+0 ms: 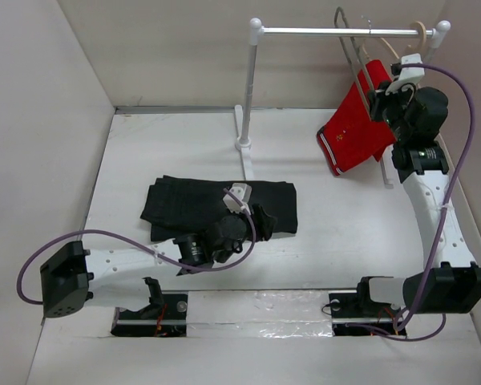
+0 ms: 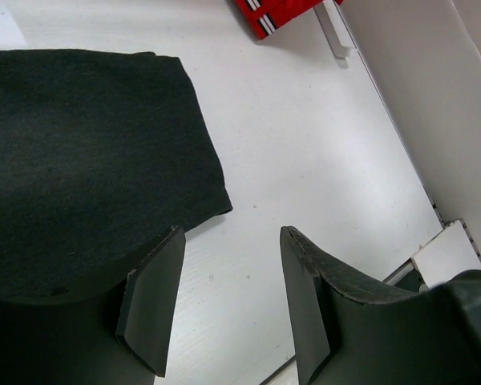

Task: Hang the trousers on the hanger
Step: Pick up the hanger from the clothesline, then place the trousers on the hanger.

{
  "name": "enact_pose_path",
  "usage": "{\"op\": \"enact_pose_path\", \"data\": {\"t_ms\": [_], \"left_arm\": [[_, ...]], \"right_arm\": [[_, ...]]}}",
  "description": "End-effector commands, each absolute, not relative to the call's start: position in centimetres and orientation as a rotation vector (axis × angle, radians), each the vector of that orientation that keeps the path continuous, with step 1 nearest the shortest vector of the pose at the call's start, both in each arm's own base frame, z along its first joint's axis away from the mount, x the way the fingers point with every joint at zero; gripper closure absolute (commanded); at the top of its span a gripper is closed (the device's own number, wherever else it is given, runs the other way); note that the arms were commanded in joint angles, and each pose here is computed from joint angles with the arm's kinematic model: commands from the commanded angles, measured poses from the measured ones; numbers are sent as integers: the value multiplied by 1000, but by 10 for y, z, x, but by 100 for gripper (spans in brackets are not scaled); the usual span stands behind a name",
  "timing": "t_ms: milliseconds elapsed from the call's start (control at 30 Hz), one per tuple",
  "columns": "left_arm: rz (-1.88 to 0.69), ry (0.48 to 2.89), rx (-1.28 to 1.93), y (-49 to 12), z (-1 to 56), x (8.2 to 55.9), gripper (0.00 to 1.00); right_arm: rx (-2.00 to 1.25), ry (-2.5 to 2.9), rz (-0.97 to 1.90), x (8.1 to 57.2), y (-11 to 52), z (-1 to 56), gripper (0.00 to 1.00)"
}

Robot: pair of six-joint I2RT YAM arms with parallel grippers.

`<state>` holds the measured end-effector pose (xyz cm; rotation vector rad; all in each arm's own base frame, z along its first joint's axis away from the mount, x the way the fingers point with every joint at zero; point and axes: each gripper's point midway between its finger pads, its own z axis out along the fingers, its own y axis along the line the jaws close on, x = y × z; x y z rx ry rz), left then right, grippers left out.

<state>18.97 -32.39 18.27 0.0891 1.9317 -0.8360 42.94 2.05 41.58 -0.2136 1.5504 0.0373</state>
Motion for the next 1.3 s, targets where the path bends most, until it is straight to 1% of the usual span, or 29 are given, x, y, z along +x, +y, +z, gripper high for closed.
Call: {"op": "enact_pose_path", "data": {"t_ms": [0,100,233,267,300,400,433,467,500,533,600,633,667,700,800,833,900,933,967,1033,1067,1133,1167,1200,1267], "left_arm": [[-891,1875,103,-339,212,192,51],[-926,1840,121,-349,231,192,49],[-992,1743,126,-363,280,196,49],[-1003,1728,129,-365,287,201,49],[-1045,1687,116,-368,308,204,49],[-1107,1646,137,-377,329,214,50],[-1127,1618,128,-379,344,219,49],[-1135,1627,145,-386,342,224,50],[-1114,1635,134,-384,342,237,50],[-1131,1613,128,-388,360,243,50],[-1103,1663,141,-398,349,262,50],[-1121,1648,128,-402,364,270,50],[-1147,1682,155,-413,354,275,50],[-1182,1666,120,-411,365,289,49],[-1220,1698,143,-427,353,300,48],[-1223,1682,146,-432,362,304,48],[-1190,1742,159,-445,341,313,48],[-1188,1730,151,-448,350,322,48],[-1189,1777,182,-460,331,325,48],[-1182,1796,177,-468,324,331,48],[-1171,1824,171,-473,308,340,48],[-1191,1840,162,-479,303,348,48],[-1202,1865,168,-484,291,348,49],[-1236,1823,157,-487,298,349,49],[-1242,1819,150,-484,286,347,49]], "right_arm": [[-176,1437,36,429,20,444,100],[-165,1445,43,421,20,439,100],[-151,1489,68,412,22,406,100],[-143,1493,64,409,20,401,100],[-132,1494,59,406,19,397,100],[-132,1524,58,402,18,380,100],[-158,1545,73,398,24,373,100],[-166,1558,79,392,28,363,100],[-172,1564,86,388,32,357,100],[-165,1555,90,384,35,353,100],[-171,1575,114,371,48,332,100],[-158,1578,108,368,48,327,100],[-169,1581,121,363,55,321,100],[-150,1600,100,357,50,309,100],[-173,1618,110,348,56,298,100],[-184,1629,119,343,57,292,100],[-206,1632,139,337,65,289,100],[-210,1622,143,334,67,290,100],[-215,1631,149,332,69,284,100],[-222,1630,152,330,76,282,100],[-230,1643,154,330,79,277,100],[-237,1654,154,329,84,272,100],[-243,1658,158,329,87,269,100],[-250,1673,159,330,90,262,100],[-255,1689,155,330,94,255,100]]}}
